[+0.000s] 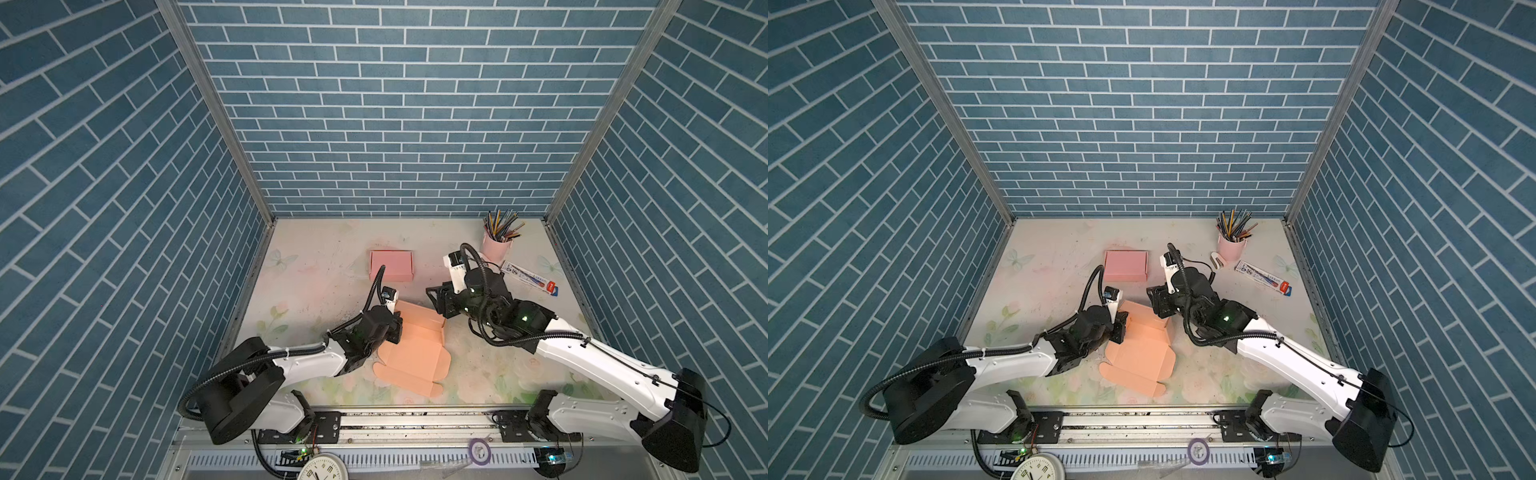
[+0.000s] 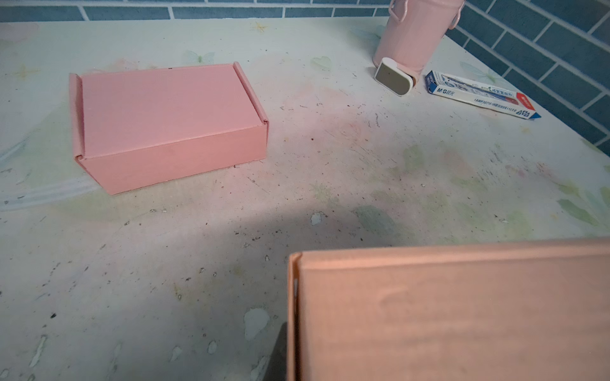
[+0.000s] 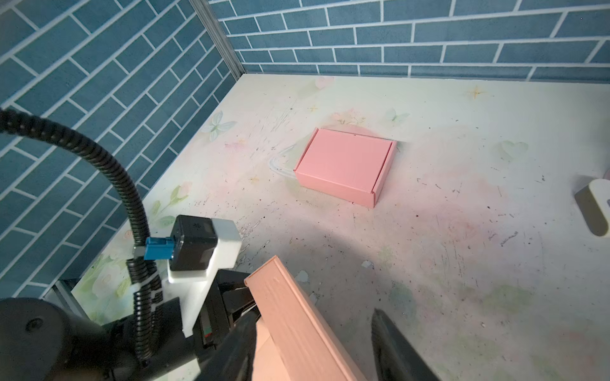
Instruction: Fold the paper box
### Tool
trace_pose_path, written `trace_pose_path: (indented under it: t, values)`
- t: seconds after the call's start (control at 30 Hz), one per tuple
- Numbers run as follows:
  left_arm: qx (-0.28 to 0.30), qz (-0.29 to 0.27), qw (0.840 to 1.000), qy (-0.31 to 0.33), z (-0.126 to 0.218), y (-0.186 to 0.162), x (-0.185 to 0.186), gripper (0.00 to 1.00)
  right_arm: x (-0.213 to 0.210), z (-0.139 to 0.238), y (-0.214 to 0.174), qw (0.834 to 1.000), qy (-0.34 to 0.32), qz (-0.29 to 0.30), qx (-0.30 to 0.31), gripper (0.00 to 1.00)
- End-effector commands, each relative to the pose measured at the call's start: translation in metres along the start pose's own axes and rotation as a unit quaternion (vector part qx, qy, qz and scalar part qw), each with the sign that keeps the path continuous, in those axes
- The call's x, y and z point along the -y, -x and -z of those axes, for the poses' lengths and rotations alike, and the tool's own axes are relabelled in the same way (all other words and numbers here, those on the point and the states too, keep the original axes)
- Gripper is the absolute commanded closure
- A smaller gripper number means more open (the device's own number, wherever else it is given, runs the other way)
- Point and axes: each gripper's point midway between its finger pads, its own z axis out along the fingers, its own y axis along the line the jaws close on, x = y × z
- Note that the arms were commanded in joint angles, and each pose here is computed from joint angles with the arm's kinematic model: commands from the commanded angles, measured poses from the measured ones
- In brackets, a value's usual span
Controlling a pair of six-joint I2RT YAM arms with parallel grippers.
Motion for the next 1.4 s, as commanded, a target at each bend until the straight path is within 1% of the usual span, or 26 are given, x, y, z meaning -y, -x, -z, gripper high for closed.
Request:
trace_pose_path:
  t: [0.0,0.27,0.4,0.5,0.63,0.8,1.03,1.07,1.2,1.37]
  values:
    - [0.021,-0.007,1.000,0.006,-0.003,0.009,0.004,0.90,0.002,0.005,0.004,1.000,0.002,-0.025,0.013,0.43]
    - [0.014,-0.028,0.999,0.017,-0.009,-0.003,0.010,0.90,0.007,0.007,0.004,0.999,-0.006,-0.028,0.013,0.43]
    - [0.001,-0.040,0.999,0.024,-0.013,-0.012,0.011,0.90,0.009,0.009,0.003,0.999,-0.010,-0.032,0.014,0.43]
    - [0.002,-0.043,0.999,0.026,-0.012,-0.015,0.012,0.88,0.011,0.009,0.000,0.999,-0.013,-0.034,0.013,0.43]
    - [0.001,-0.040,0.999,0.023,-0.013,-0.016,0.014,0.86,0.013,0.009,-0.006,0.999,-0.016,-0.032,0.001,0.43]
    - [0.003,-0.040,0.999,0.016,-0.010,-0.017,0.017,0.83,0.012,0.010,-0.012,1.000,-0.011,-0.025,-0.013,0.40]
    - [0.003,-0.038,0.999,0.008,-0.004,-0.020,0.019,0.80,0.012,0.010,-0.024,0.999,-0.009,-0.011,-0.043,0.39]
    - [0.003,-0.036,0.999,0.007,-0.003,-0.021,0.020,0.79,0.012,0.009,-0.026,0.999,-0.009,-0.009,-0.046,0.39]
    - [0.000,-0.027,1.000,0.011,0.000,-0.025,0.016,0.67,0.009,0.006,-0.033,0.998,0.001,0.003,-0.067,0.41]
    - [-0.004,-0.025,1.000,0.014,0.009,-0.029,0.014,0.59,0.003,0.001,-0.041,0.995,0.015,0.022,-0.095,0.42]
